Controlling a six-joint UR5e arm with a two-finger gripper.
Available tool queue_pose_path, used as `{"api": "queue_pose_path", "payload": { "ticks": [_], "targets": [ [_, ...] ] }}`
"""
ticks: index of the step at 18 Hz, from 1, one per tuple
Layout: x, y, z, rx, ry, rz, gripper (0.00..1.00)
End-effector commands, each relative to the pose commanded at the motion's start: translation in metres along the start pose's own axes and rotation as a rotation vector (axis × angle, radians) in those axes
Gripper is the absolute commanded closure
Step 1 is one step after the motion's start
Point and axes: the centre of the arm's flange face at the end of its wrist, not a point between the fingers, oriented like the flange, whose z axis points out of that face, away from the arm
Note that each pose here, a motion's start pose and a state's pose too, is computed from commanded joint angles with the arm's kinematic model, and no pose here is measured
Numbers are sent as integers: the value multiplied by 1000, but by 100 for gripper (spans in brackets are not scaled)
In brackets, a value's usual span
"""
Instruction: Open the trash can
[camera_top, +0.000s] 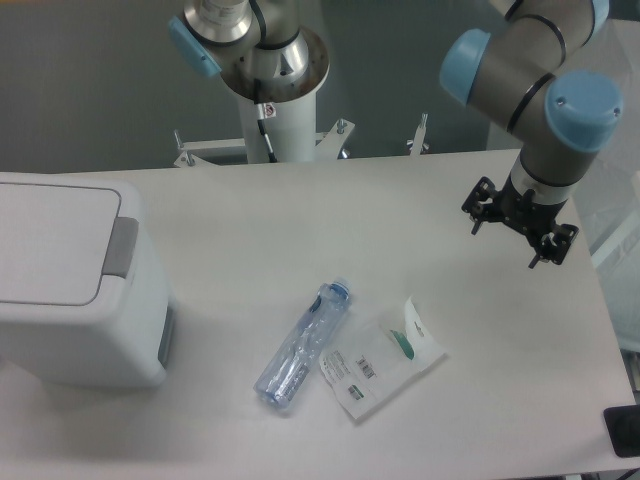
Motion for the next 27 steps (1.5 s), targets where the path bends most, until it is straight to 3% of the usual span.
{"api": "queue_pose_path", "payload": {
  "ticks": [12,16,18,22,27],
  "targets": [
    [15,4,5,36,27,-22,0],
    [41,-1,-8,45,10,-138,0],
    [44,-18,-16,59,-31,-144,0],
    [58,-42,-29,107,-28,-208,0],
    [98,-76,-60,173,60,-265,0]
  ]
}}
